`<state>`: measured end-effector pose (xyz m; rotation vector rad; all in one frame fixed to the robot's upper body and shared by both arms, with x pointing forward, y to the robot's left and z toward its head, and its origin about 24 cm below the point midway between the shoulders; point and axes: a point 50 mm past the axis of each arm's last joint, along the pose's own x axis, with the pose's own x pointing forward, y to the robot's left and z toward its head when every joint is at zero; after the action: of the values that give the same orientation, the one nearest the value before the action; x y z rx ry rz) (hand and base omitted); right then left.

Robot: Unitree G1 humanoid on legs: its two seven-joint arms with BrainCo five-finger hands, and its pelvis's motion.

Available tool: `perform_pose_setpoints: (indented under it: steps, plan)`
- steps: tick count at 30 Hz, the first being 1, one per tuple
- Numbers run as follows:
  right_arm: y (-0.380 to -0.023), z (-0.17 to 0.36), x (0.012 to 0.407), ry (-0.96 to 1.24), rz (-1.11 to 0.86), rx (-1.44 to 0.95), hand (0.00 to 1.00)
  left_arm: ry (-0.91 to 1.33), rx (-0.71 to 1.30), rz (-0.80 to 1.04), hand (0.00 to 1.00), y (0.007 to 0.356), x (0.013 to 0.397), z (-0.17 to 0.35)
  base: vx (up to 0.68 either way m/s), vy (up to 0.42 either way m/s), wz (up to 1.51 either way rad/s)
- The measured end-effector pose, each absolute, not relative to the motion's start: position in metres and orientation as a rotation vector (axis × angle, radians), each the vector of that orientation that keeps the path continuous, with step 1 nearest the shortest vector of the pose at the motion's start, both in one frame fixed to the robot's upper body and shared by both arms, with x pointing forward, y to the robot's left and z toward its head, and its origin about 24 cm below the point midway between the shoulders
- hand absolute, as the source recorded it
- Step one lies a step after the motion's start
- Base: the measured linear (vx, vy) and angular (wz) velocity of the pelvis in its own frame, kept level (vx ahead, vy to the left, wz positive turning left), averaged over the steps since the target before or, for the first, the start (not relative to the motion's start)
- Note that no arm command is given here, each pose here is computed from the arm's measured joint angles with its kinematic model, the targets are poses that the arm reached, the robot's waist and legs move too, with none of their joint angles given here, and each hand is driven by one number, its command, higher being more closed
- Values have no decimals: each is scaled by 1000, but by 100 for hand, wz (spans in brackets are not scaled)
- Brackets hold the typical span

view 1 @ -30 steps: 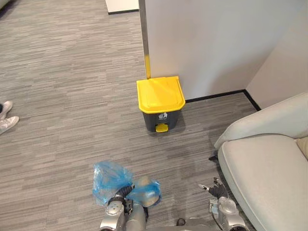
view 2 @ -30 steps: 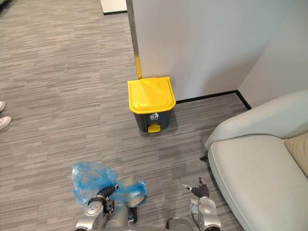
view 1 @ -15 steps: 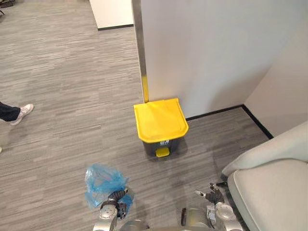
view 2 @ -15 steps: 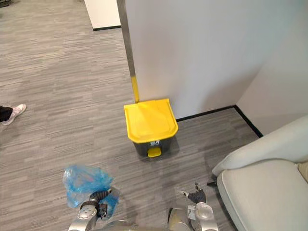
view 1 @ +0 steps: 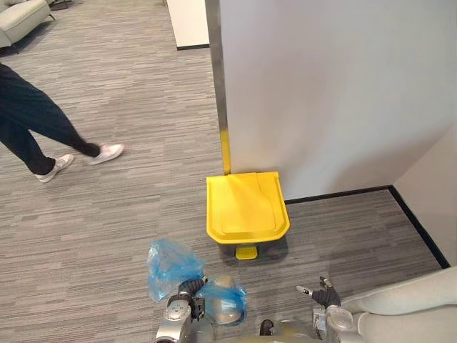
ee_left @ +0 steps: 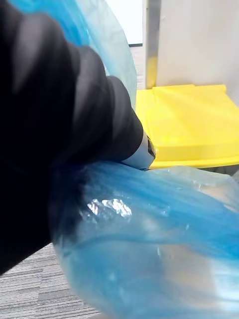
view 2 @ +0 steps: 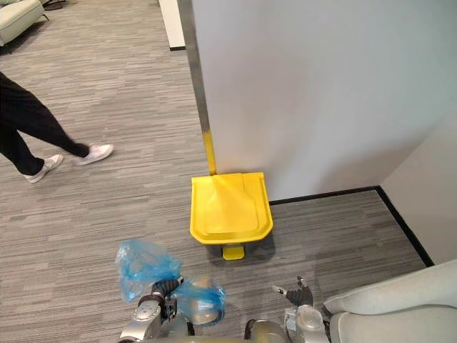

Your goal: Gather rubbish on tea table into small bin, then transfer packed bag to large trash can.

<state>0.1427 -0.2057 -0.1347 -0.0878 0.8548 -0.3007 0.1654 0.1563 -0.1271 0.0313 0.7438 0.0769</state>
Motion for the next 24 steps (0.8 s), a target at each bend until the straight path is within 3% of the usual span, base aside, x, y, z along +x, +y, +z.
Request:
perform_pose_setpoints:
  steps: [13,24]
  plan:
    - [-214,-148,118,969,-341,-72,0,837,145,104,100,193,143,-138,31,59,7]
    - [-224,-146,120,969,-348,-100,0,896,162,89,100,194,127,-145,-9,-6,-8]
